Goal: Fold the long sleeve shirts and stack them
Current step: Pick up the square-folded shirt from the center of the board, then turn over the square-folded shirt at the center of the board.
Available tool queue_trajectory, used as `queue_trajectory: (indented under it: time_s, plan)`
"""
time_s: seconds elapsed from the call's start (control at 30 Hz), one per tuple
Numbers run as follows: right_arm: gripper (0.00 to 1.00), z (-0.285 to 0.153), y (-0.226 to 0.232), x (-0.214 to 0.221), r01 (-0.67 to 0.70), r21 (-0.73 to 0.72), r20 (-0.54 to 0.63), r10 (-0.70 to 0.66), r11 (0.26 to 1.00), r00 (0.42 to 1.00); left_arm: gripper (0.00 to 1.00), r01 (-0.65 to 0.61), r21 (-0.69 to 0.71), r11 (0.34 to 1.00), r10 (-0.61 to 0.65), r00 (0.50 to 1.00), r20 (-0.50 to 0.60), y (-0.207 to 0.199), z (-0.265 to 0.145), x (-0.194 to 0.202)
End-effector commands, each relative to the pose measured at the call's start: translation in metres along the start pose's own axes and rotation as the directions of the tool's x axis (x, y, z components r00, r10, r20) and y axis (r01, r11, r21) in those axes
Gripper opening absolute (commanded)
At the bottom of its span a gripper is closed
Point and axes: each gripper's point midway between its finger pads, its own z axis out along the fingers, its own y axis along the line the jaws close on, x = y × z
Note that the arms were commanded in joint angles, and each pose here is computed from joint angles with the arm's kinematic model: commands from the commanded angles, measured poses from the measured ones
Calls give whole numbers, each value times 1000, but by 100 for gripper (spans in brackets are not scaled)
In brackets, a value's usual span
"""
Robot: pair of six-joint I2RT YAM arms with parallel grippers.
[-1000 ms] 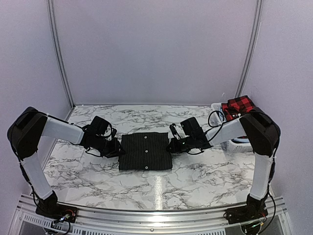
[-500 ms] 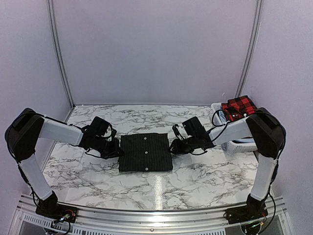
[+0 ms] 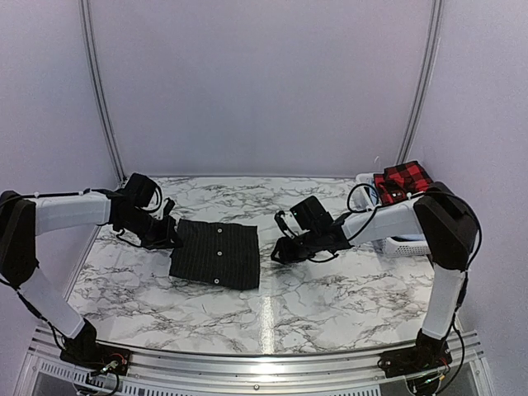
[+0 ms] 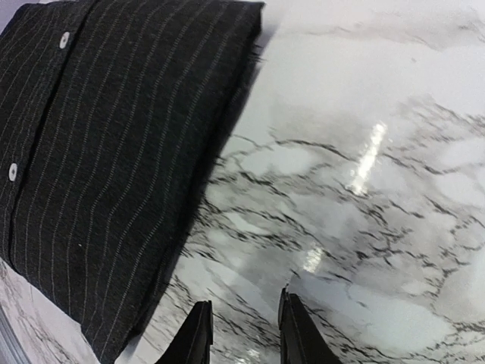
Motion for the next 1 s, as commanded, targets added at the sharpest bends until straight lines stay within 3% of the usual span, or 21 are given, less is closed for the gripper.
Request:
queue_trajectory:
  time_s: [0.0,0.33,0.7,0.97]
  plan:
    - [24,13,31,-22,16,-58,42,-14,998,999,0,-91,12,996,92,994,-54,-3,-34,-4]
    - [19,28,63,-35,39,-117,59,-32,992,998,0,-117,26,993,117,993,12,-2,-88,-47]
    - [14,56,105,-77,42,-236,162,-4,971,987,0,-138,43,990,137,990,11,-4,-85,-68]
    - [11,104,99,-85,-17,-186,187,52,982,981,0,-134,55,989,132,990,47,-8,-96,-77]
